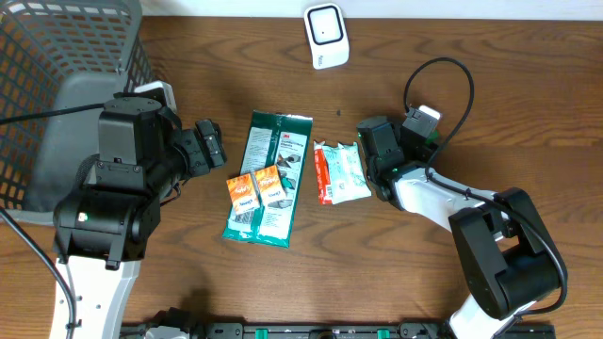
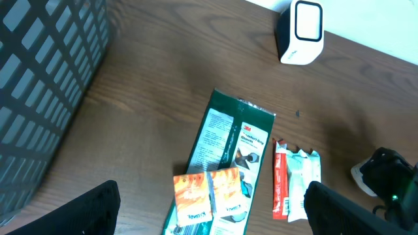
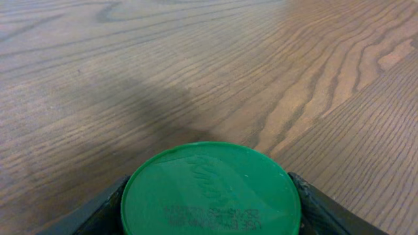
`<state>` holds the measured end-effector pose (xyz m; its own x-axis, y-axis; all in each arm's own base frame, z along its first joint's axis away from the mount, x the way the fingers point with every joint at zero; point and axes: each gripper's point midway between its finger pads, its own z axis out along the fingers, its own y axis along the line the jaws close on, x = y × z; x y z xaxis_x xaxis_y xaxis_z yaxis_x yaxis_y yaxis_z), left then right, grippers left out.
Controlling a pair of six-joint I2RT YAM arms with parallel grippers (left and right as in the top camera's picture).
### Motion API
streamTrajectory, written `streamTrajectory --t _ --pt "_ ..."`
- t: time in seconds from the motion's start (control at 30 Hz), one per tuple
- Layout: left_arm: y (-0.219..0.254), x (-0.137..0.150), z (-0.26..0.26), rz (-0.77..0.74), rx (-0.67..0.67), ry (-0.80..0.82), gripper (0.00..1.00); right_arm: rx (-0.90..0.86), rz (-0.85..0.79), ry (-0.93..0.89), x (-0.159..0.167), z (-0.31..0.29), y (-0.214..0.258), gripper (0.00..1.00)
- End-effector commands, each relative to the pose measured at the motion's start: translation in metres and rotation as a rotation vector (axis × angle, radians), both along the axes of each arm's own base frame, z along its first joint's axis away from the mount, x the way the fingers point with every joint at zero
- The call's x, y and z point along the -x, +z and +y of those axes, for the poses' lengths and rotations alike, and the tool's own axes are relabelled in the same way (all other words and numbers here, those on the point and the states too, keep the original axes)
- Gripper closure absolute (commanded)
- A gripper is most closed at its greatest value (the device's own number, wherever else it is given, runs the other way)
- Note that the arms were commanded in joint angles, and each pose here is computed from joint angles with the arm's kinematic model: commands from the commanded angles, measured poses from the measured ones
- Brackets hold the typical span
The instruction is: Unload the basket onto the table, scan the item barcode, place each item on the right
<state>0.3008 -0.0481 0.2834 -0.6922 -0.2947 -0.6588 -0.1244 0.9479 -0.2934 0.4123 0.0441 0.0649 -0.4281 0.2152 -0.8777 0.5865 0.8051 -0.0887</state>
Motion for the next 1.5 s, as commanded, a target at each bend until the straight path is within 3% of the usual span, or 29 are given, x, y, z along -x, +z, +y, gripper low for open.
streamTrajectory --t 0.0,0.13,0.5,0.77,1.0,1.27,1.47 --pt "0.006 -0.001 0.003 -0.016 -0.010 0.013 0.10 -0.003 0.006 0.002 0.002 0.002 -0.002 0.28" --pt "0.006 -0.001 0.003 -0.016 -0.010 0.013 0.10 -0.002 0.006 0.005 0.002 0.003 -0.002 0.01" --pt "0.006 -0.001 0.003 -0.016 -0.010 0.013 0.10 0.048 0.049 0.080 0.008 0.015 0.013 0.01" --pt "0.006 -0.001 0.003 -0.016 -0.010 0.013 0.10 0.064 0.020 0.313 0.019 0.029 0.116 0.01" --pt "0.006 -0.001 0.003 -0.016 -0.010 0.013 0.10 -0.199 0.075 0.337 0.044 0.013 0.167 0.01" --pt "0.006 -0.001 0.003 -0.016 -0.010 0.013 0.10 -0.626 0.297 0.378 0.055 -0.005 0.135 0.01" --pt "0.006 -0.001 0.003 -0.016 -0.010 0.013 0.10 -0.744 0.342 0.401 0.051 0.001 0.119 0.01"
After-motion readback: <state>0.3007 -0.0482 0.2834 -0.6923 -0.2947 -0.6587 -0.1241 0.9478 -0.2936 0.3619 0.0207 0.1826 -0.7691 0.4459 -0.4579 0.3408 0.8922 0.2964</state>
